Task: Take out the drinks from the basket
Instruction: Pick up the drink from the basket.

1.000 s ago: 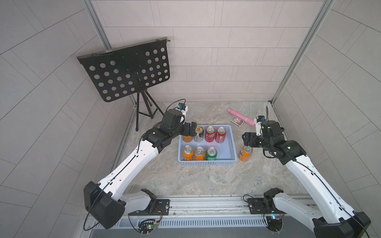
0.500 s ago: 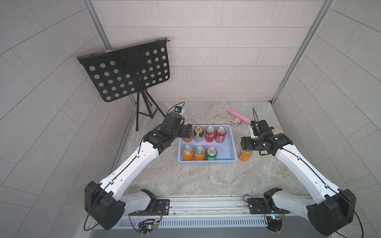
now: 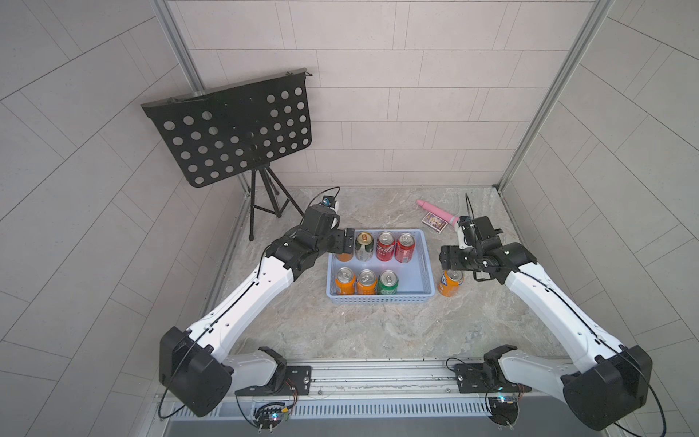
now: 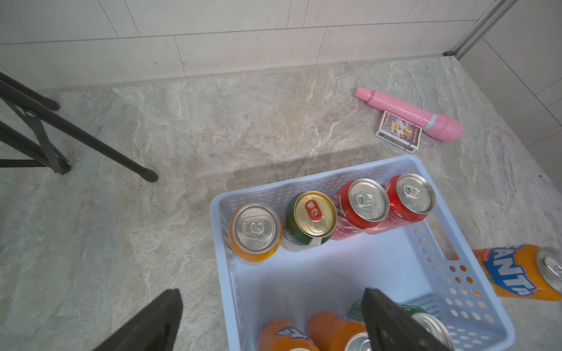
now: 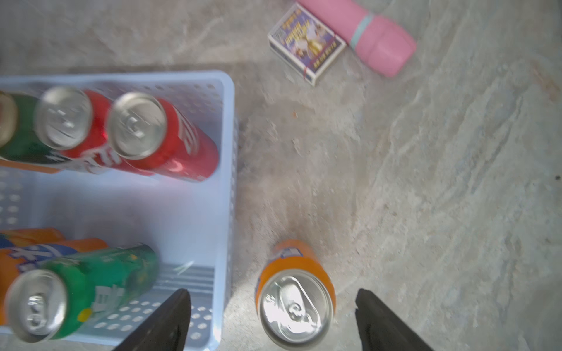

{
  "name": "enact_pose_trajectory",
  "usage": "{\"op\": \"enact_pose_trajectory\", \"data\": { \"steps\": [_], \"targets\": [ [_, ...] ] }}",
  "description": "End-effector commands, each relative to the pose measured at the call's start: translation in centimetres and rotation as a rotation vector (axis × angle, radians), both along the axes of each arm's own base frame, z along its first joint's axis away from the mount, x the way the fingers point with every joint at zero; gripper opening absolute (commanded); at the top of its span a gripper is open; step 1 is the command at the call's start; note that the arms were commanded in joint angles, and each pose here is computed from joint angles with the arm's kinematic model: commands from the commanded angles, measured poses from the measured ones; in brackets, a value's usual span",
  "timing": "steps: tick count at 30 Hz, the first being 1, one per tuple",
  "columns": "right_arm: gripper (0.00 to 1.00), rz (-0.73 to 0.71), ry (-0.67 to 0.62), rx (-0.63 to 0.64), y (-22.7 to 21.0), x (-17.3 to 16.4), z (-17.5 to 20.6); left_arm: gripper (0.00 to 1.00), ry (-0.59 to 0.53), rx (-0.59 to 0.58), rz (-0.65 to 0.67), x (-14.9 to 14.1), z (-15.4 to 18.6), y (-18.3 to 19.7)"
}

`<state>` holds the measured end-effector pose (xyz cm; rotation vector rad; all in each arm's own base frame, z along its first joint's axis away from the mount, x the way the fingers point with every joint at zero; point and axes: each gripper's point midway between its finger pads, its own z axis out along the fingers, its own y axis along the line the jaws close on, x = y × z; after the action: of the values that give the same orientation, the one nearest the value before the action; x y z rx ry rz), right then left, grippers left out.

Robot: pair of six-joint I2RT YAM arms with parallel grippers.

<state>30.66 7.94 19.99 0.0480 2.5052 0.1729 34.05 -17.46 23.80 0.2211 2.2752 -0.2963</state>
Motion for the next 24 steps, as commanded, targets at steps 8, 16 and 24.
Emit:
{"op": "enact_pose_trajectory", "data": {
  "steps": [8,16,24],
  "targets": [
    [0.85,0.115,-0.016,0.119,6.1,6.8,0.8,1.00,-0.015,-0.172,-0.079,3.5,3.8,-4.2],
    [0.84,0.173,0.028,0.080,9.4,9.0,-1.4,1.00,0.099,-0.244,0.048,5.1,0.2,-1.3],
    [0.84,0.187,0.082,0.030,10.2,9.7,-3.8,1.00,0.086,-0.304,0.074,5.4,0.9,-0.2]
  ]
}}
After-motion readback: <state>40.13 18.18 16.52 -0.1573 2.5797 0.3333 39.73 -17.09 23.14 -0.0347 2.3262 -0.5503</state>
